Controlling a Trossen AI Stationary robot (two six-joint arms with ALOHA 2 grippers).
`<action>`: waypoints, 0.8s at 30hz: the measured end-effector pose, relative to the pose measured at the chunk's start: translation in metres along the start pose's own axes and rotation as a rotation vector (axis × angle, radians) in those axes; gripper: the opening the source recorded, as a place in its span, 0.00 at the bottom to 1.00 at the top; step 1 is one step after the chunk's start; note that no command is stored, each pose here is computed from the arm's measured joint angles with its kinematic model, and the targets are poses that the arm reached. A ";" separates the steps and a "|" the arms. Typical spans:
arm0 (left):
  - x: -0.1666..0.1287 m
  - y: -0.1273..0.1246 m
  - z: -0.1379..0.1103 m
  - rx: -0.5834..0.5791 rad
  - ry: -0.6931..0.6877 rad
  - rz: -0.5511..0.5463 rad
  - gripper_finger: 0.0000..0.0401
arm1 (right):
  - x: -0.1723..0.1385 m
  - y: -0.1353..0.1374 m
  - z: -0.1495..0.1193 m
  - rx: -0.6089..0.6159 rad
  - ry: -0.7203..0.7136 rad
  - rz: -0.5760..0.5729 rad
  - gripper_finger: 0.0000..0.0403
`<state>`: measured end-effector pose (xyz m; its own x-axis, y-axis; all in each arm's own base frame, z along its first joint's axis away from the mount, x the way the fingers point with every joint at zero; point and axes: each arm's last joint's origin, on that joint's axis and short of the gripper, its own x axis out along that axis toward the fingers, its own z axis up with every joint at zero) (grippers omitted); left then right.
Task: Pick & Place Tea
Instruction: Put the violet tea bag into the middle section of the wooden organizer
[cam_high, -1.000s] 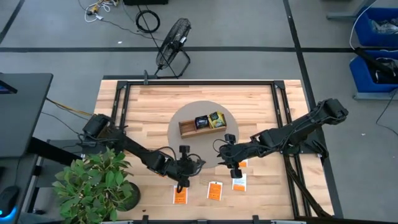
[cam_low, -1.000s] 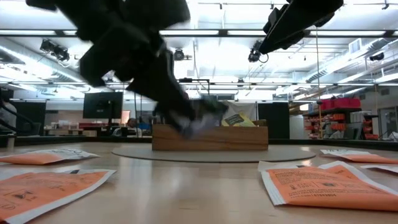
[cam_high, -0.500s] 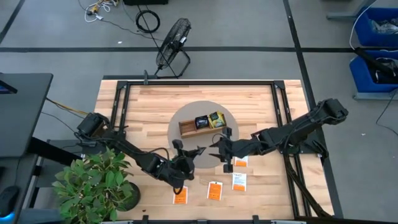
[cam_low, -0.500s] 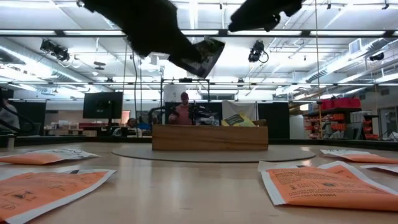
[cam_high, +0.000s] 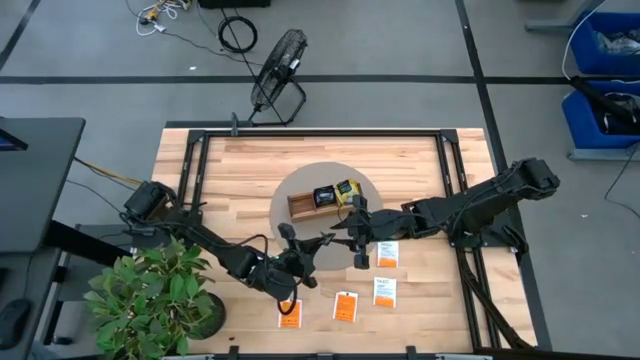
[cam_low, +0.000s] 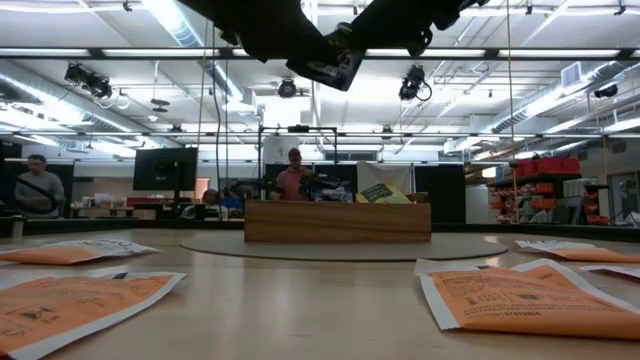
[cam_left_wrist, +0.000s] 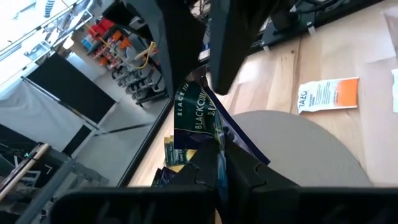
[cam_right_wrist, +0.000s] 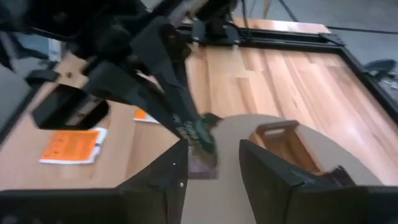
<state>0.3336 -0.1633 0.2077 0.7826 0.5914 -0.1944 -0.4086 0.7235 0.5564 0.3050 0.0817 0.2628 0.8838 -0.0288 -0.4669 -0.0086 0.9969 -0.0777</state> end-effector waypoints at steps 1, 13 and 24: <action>0.000 0.000 0.000 -0.002 -0.001 0.000 0.04 | 0.000 0.000 0.000 0.002 -0.002 0.011 0.37; 0.002 0.001 0.001 0.009 -0.005 0.007 0.05 | 0.000 0.000 0.000 -0.017 -0.002 0.033 0.08; 0.002 0.002 0.001 0.045 -0.001 0.010 0.14 | -0.001 -0.002 -0.001 -0.084 0.040 -0.016 0.01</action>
<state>0.3352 -0.1610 0.2086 0.7789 0.5985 -0.1877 -0.3953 0.7008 0.5938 0.3041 0.0798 0.2628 0.8649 -0.0491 -0.4996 -0.0353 0.9868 -0.1581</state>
